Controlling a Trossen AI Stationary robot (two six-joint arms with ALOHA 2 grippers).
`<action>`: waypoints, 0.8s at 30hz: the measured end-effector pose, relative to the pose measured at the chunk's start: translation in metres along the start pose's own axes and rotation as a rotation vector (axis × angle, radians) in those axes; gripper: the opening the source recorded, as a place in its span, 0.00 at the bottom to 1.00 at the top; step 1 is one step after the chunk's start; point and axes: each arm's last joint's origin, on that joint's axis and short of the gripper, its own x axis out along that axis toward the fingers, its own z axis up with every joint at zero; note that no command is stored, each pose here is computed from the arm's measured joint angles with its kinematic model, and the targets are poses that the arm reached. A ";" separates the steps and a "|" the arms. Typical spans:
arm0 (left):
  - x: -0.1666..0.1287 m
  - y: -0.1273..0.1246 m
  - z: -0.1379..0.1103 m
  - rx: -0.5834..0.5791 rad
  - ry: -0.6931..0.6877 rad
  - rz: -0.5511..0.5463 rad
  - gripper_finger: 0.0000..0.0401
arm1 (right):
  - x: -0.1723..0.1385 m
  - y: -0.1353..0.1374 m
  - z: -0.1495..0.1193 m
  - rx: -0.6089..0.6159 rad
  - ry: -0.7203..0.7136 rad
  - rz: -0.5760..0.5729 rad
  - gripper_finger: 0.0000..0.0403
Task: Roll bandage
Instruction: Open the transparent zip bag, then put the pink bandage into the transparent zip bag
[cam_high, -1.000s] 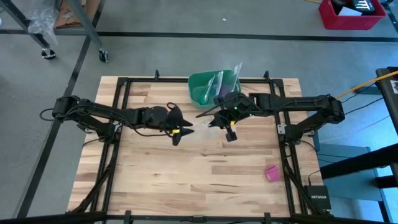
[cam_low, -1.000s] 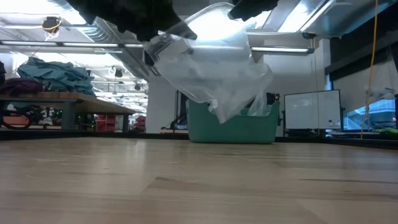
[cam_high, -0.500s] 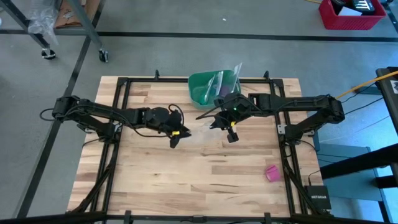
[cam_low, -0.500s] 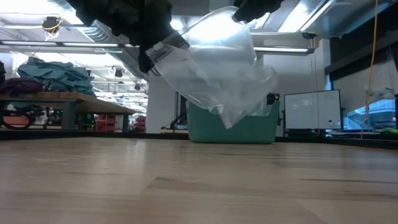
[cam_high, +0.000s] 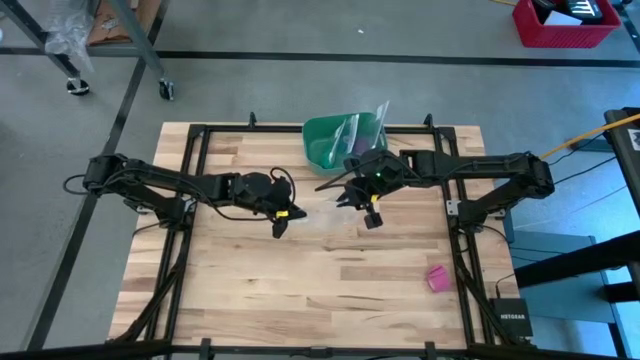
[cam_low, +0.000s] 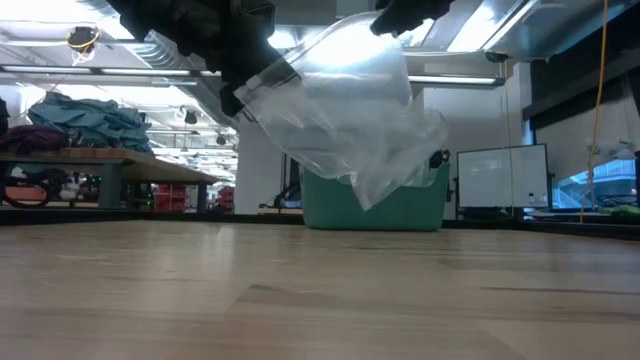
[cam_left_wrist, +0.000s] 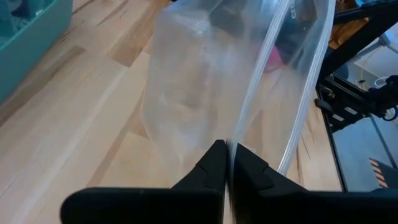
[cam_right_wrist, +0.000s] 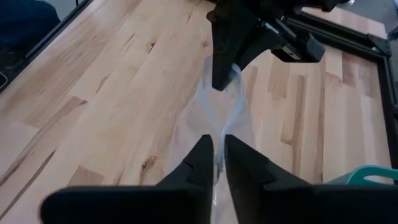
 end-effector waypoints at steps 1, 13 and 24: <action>-0.001 0.000 0.000 -0.001 -0.002 -0.001 0.00 | 0.000 0.000 0.001 -0.001 -0.005 -0.002 0.12; -0.036 0.003 -0.009 -0.011 0.154 0.080 0.00 | 0.000 -0.002 0.004 -0.006 -0.038 -0.015 0.37; -0.070 0.003 -0.013 -0.047 0.222 0.122 0.00 | -0.049 0.000 0.026 0.018 0.127 0.025 0.38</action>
